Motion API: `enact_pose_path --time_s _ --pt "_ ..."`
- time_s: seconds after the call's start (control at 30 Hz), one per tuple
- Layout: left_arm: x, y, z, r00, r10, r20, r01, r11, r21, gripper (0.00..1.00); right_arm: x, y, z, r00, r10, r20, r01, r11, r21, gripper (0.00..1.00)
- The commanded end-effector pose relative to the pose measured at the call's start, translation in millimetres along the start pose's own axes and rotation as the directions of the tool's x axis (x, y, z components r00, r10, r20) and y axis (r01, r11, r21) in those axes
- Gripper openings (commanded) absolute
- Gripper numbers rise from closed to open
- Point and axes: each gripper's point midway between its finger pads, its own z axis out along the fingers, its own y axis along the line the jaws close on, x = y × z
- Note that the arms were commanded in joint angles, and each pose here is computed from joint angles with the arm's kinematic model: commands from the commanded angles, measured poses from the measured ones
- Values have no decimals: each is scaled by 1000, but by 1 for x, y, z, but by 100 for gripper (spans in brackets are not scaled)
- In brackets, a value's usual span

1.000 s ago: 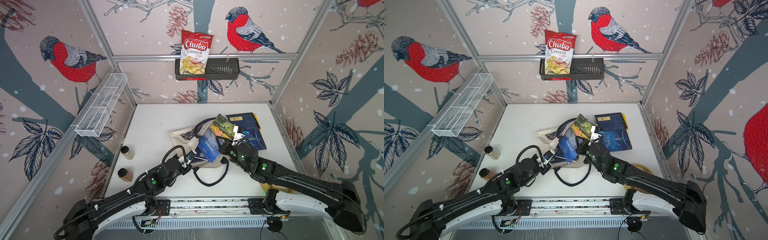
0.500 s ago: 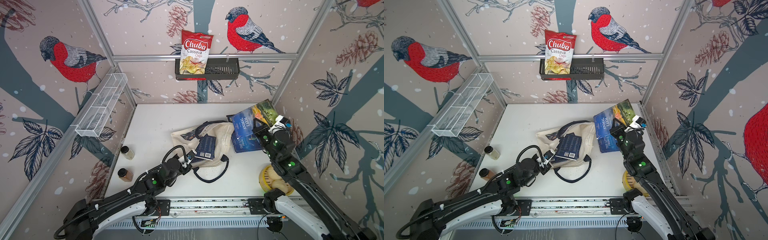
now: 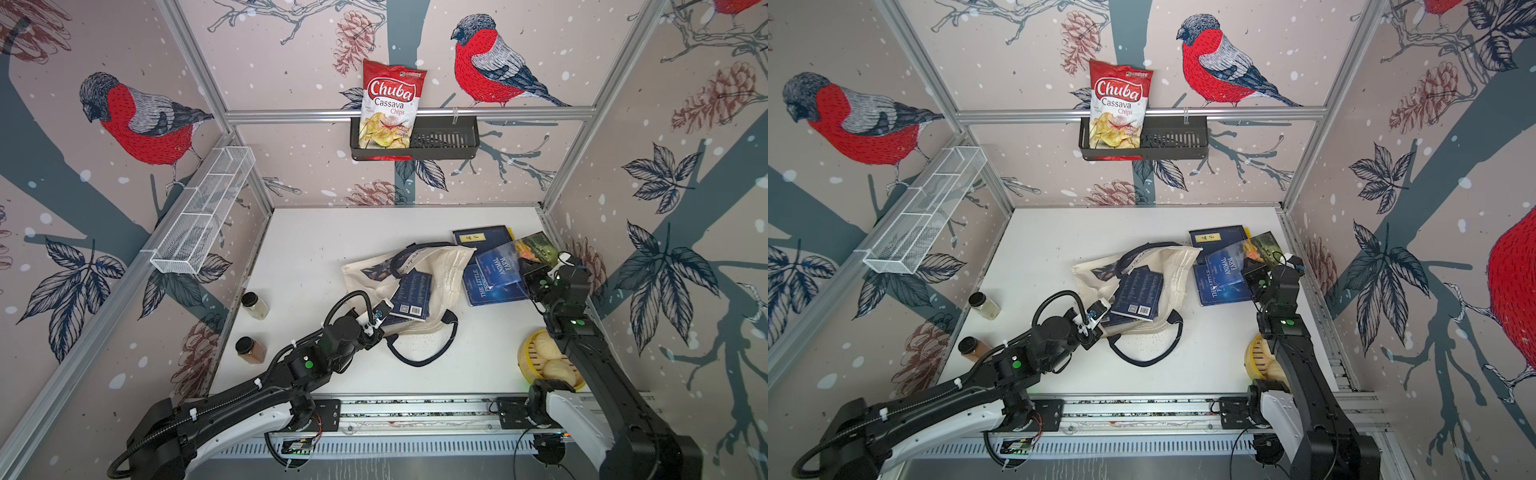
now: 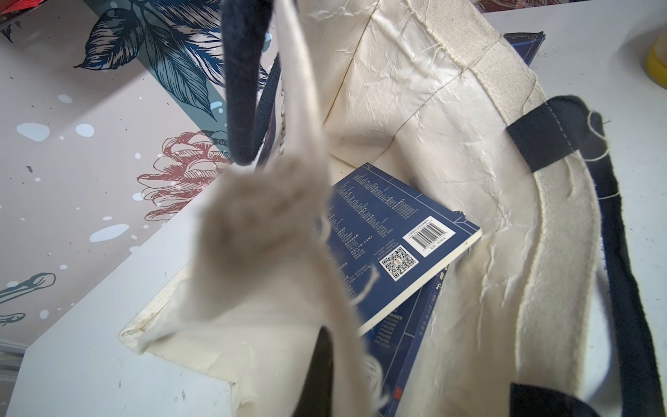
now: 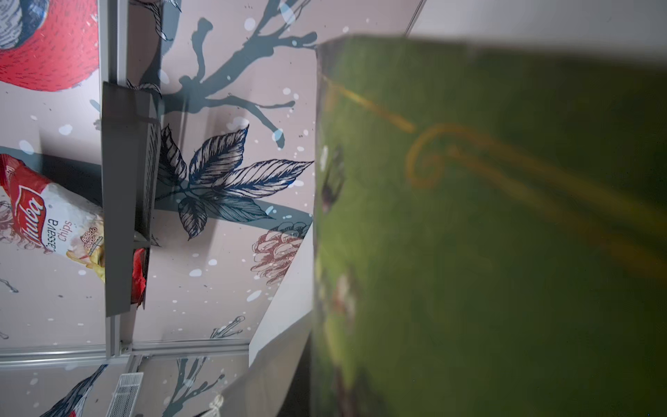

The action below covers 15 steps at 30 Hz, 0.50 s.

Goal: Take out the books from the canvas bag
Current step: Place the book on the book.

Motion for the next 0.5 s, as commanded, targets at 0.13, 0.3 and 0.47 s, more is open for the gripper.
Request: enact_pose_path --time_s 0.13,0.3,0.47 --pt "-22 6 -2 997 -9 78 10 1000 -18 0 21 -14 24 998 30 -54 -33 999 -40 0" --pt "-22 6 -1 997 -8 77 10 1000 -18 0 30 -24 32 998 34 -54 -35 999 -12 0" --pt "-22 6 -1 997 -8 78 10 1000 -16 0 26 -37 36 999 43 -12 -43 999 21 0"
